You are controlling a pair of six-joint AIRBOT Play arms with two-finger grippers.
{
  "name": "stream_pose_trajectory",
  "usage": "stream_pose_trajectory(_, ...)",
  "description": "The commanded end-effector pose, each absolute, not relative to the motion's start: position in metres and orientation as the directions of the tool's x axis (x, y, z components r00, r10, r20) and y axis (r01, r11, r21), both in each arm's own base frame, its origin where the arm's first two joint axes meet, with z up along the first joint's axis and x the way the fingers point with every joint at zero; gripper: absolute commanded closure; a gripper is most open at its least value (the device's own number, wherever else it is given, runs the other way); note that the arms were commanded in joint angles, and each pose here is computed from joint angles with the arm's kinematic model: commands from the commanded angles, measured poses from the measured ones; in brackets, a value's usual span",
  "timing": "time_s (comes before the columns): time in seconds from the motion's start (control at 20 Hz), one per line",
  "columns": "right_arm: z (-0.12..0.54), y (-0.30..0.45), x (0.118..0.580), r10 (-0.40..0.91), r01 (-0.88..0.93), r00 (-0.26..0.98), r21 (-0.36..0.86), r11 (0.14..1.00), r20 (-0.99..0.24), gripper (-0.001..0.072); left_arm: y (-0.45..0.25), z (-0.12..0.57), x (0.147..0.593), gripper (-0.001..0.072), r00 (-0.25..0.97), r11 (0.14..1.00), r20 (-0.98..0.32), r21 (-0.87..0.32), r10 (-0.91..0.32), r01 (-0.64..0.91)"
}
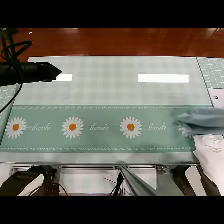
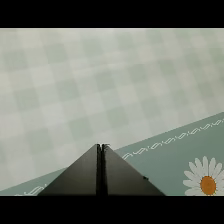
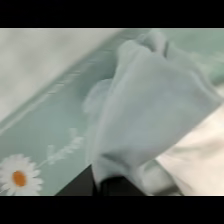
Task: Fold the shirts.
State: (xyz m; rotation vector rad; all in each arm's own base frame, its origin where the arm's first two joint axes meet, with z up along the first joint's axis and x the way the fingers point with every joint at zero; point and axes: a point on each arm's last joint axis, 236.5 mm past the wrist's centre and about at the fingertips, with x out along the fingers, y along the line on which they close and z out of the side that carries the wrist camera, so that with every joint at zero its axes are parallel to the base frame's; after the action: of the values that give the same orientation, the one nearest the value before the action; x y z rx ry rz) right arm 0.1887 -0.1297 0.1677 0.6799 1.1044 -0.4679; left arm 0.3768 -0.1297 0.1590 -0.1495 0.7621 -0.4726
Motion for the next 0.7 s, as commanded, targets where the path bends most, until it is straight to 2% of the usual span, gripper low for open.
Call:
stream_pose_trajectory(0.0,0.163,-0.175,0.103,-0.174,0.878,0.164,0.064,0.475,-0.971,0.0686,-0.133,0.156,0.382,0.0683,0.627,0.884,-0.626,-0.279,-0.464,0.376)
stream_pose_trajectory(0.15,0.164,-0.196,0.05,-0.248,0.949,-0.005,-0.083,0.304,-0.969,0.0686,-0.131,0.158,0.393,0.0683,0.657,0.889,-0.604,-0.24,-0.452,0.391)
stream_pose_trajectory(0.3,0.167,-0.202,0.022,-0.272,0.964,-0.094,-0.156,0.217,-0.958,0.0685,-0.125,0.165,0.409,0.0682,0.709,0.9,-0.56,-0.198,-0.429,0.389)
stream_pose_trajectory(0.45,0.177,-0.204,-0.012,-0.309,0.952,-0.228,-0.278,0.129,-0.923,0.0685,-0.118,0.172,0.426,0.0683,0.76,0.914,-0.514,-0.159,-0.399,0.372)
stream_pose_trajectory(0.65,0.18,-0.204,-0.021,-0.315,0.945,-0.261,-0.308,0.109,-0.912,0.0685,-0.099,0.184,0.442,0.0683,0.819,0.938,-0.46,-0.13,-0.343,0.32)
